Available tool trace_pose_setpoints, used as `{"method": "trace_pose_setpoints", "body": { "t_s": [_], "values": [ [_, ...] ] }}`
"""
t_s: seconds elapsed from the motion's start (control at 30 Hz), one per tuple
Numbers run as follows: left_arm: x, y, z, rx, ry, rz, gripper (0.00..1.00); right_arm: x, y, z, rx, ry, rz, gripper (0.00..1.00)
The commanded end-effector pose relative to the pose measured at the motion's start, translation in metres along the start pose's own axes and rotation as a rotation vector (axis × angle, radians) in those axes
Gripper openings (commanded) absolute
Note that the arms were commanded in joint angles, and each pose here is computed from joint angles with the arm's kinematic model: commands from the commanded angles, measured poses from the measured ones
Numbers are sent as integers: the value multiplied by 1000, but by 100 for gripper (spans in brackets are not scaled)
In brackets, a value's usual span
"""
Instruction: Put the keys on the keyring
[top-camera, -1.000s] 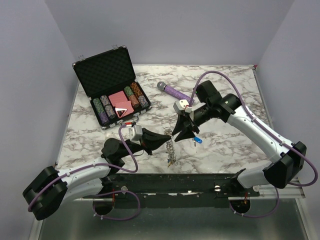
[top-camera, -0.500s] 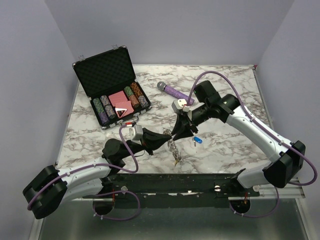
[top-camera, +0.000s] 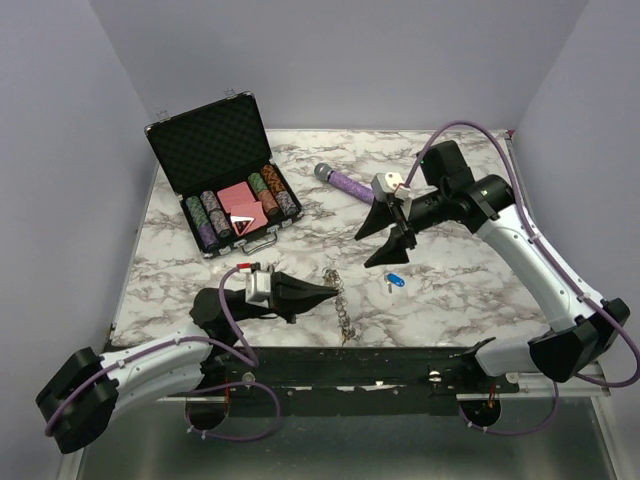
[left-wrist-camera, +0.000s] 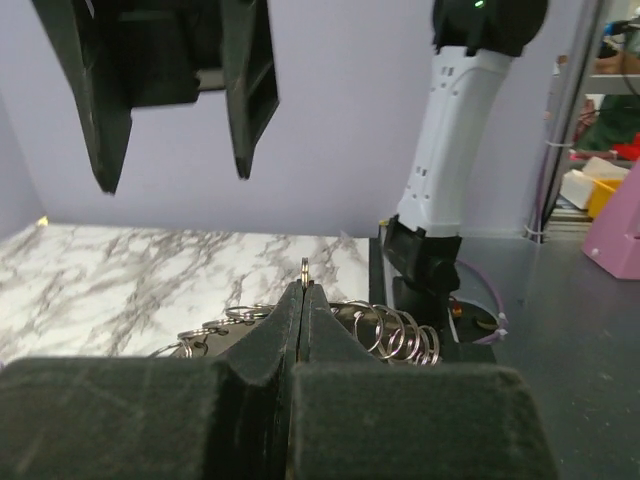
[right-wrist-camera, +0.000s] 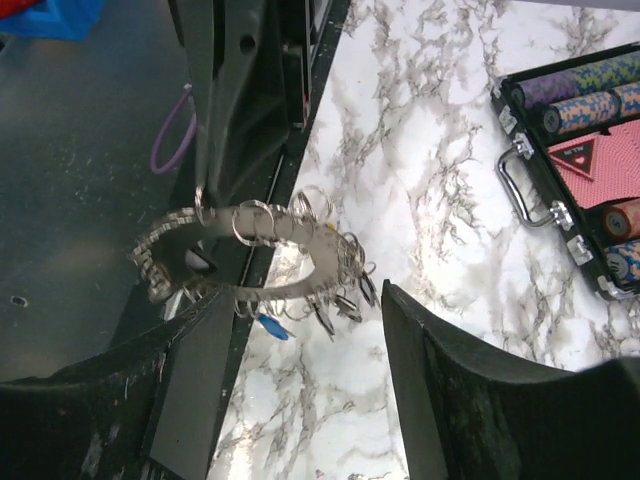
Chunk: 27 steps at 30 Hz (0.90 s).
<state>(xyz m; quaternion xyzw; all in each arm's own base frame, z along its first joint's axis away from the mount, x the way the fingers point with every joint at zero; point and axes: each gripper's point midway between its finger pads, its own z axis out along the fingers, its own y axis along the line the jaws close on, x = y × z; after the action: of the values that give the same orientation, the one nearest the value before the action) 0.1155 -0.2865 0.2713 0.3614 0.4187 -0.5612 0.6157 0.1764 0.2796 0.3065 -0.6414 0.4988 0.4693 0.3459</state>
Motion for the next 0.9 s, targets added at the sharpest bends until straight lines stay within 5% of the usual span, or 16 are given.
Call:
{"method": "trace_pose_setpoints", "body": {
  "t_s": [0.0, 0.87],
  "values": [
    [-32, -35, -10, 187, -67, 134, 0, 0, 20, -4, -29, -42, 42, 69],
    [-122, -106, -19, 563, -136, -58, 0, 16, 27, -18, 6, -133, 70, 73]
  ]
}}
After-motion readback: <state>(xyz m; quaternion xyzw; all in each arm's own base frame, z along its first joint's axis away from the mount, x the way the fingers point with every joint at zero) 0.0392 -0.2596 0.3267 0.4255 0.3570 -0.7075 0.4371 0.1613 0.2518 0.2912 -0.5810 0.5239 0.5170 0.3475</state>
